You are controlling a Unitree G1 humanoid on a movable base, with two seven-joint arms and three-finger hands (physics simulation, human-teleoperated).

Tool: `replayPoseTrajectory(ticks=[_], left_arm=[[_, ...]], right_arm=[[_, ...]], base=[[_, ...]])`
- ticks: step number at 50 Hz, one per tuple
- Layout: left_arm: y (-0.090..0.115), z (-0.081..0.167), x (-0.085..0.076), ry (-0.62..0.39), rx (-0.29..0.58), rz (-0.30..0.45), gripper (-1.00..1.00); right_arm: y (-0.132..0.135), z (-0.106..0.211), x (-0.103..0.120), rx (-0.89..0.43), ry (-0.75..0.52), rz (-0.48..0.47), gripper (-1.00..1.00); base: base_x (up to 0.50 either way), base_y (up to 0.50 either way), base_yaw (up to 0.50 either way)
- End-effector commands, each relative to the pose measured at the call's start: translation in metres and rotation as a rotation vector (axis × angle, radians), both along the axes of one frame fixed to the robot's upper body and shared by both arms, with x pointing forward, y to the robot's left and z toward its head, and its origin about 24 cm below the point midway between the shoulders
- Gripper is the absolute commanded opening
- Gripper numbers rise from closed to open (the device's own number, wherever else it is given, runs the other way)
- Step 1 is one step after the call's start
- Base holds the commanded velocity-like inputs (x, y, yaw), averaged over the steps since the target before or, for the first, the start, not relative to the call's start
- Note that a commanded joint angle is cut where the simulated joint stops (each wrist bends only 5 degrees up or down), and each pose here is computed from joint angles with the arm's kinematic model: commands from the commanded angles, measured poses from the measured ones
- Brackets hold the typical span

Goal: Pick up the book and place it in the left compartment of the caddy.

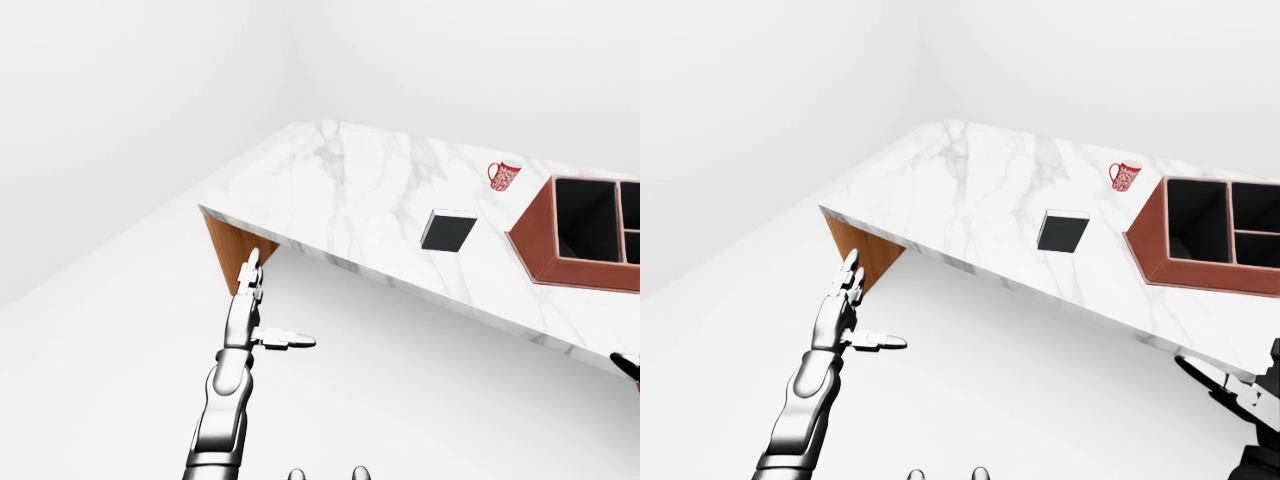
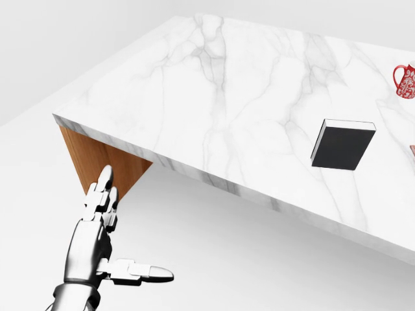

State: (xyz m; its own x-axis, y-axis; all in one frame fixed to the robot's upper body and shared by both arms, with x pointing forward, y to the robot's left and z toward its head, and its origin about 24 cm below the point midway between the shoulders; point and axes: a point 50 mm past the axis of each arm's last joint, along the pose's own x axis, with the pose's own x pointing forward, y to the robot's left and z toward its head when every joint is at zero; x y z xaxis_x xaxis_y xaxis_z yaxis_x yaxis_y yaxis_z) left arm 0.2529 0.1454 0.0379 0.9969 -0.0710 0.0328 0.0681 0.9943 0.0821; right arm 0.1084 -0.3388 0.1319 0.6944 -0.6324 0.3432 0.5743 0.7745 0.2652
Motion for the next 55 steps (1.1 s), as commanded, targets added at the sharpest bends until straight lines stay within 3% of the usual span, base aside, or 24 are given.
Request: replayPoseTrajectory(ticks=[1, 24, 55], left_arm=[[-0.0008, 0.0015, -0.001, -0.007, 0.001, -0.002, 1.0], [0.0, -0.003, 0.002, 0.014, 0.002, -0.002, 1.0], [-0.0017, 0.0024, -0.0014, -0.011, 0.003, -0.003, 1.0]], right_arm=[[-0.0001, -0.0011, 0.0008, 0.0, 0.006, 0.001, 1.0], [-0.0008, -0.0034, 0.0029, 0.007, 0.013, 0.005, 1.0], [-0.0008, -0.0019, 0.0012, 0.005, 0.007, 0.0, 1.0]], base=[[0.0, 0.0, 0.0], [0.01, -0.01, 0.0], [0.12, -0.32, 0.0]])
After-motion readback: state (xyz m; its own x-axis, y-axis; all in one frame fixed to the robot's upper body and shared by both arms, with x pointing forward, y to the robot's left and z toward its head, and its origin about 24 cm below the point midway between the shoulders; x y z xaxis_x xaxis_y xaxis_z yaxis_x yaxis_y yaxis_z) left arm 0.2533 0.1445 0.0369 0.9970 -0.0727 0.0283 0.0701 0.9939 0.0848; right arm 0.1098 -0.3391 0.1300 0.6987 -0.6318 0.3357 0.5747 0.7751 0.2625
